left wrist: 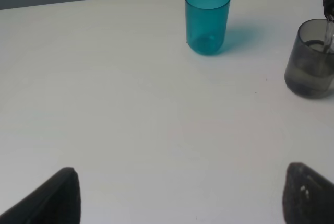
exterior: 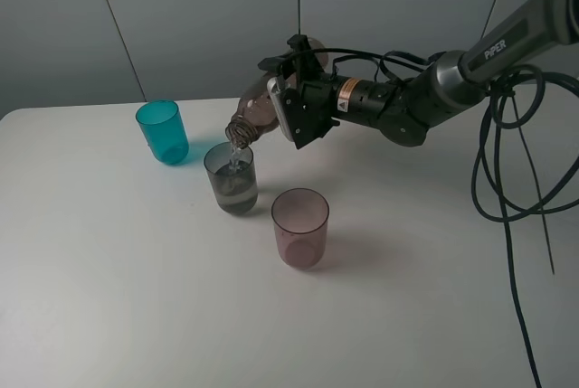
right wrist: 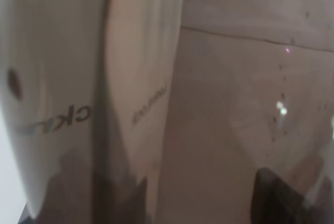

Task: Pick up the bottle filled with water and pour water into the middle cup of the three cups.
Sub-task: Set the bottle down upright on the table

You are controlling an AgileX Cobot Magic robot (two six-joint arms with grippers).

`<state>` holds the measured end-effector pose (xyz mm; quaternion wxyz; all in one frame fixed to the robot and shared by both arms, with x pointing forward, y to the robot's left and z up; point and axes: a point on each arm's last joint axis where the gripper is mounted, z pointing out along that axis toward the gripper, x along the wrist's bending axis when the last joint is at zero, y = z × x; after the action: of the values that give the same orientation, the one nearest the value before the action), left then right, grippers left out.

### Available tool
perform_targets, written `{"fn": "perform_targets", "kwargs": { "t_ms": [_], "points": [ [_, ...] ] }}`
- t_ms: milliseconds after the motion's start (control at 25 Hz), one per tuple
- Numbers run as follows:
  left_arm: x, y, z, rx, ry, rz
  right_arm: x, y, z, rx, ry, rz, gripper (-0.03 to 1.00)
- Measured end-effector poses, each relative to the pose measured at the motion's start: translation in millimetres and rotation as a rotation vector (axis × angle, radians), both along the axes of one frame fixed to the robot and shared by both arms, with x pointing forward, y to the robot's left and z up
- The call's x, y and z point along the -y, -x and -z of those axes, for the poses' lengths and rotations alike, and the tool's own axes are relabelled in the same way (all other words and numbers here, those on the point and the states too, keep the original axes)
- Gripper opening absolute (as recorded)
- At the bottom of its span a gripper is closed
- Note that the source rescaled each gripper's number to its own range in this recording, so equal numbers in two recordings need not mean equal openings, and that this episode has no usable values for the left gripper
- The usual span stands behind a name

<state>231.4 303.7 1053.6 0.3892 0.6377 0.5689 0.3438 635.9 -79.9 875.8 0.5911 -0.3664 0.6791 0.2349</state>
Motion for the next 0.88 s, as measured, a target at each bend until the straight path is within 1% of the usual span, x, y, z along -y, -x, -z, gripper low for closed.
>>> {"fn": "perform_targets", "kwargs": {
  "t_ms": [880],
  "points": [
    [0.0, 0.0, 0.0, 0.000, 0.000, 0.000, -0.3, 0.2, -0.3, 0.032, 0.022, -0.012, 0.00]
  ]
}}
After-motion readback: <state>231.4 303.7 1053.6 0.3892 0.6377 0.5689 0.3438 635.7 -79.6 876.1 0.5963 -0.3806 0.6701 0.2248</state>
